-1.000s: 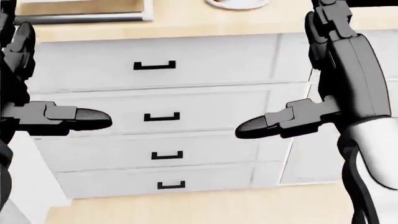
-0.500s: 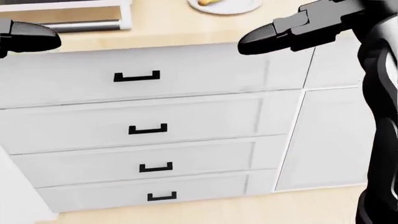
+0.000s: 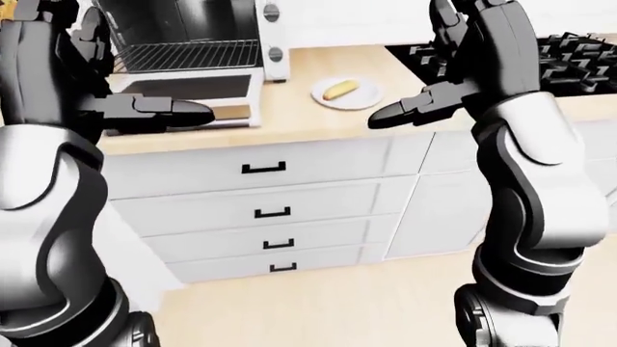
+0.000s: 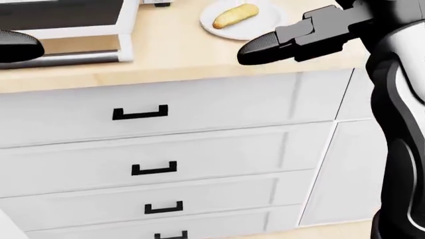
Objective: Place the baguette on the rack of the toaster oven.
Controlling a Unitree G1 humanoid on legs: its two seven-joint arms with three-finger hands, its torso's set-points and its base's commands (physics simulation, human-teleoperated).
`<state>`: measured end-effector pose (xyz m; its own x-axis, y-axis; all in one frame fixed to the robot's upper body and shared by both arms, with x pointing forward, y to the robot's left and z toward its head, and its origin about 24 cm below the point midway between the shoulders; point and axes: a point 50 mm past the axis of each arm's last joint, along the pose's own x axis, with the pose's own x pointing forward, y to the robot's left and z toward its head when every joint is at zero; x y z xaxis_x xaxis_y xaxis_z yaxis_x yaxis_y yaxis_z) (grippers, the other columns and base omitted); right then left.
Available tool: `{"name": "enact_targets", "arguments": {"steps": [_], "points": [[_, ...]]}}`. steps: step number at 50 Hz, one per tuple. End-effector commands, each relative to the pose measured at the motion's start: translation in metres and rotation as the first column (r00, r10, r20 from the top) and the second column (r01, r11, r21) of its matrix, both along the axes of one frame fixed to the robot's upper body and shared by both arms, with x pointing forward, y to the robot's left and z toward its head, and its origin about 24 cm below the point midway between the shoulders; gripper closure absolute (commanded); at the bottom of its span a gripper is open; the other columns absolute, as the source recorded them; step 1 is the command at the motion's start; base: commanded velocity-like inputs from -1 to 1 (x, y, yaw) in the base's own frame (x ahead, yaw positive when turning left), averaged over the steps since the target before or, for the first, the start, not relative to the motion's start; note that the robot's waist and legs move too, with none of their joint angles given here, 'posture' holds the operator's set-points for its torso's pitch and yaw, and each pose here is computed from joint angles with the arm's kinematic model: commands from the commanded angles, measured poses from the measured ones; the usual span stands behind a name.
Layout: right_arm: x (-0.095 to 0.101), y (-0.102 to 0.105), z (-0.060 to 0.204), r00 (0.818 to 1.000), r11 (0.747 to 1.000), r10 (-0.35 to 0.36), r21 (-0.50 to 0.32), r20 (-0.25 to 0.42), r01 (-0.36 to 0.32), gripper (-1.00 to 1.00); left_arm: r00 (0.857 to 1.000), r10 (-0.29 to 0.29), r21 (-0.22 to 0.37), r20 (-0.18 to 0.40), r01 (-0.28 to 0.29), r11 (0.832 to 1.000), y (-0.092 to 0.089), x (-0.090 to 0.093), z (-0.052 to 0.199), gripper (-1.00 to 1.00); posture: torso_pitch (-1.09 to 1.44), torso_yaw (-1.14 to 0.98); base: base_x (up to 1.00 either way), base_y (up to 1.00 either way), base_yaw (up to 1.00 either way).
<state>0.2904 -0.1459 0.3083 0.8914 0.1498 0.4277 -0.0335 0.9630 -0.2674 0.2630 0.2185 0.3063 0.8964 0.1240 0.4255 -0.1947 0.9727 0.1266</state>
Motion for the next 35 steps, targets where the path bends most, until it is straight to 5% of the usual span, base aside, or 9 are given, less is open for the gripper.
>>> {"name": "enact_targets", "arguments": {"steps": [1, 35], "points": [[-0.0051, -0.0019, 0.0098, 0.998, 1.0, -0.014, 0.003, 0.059, 0.014, -1.0, 0.998, -0.004, 0.007, 0.066, 0.004, 1.0, -0.0027, -0.0077, 0.0095, -1.0, 0.0, 0.0, 0.27, 0.0, 0.0], [-0.006, 0.0018, 0.007, 0.998, 1.0, -0.021, -0.017, 0.066, 0.022, -1.0, 0.998, 0.018, 0.0, 0.067, -0.018, 1.0, 0.0029, -0.0135, 0.003, -1.0, 0.0, 0.0, 0.15, 0.0, 0.01]]}}
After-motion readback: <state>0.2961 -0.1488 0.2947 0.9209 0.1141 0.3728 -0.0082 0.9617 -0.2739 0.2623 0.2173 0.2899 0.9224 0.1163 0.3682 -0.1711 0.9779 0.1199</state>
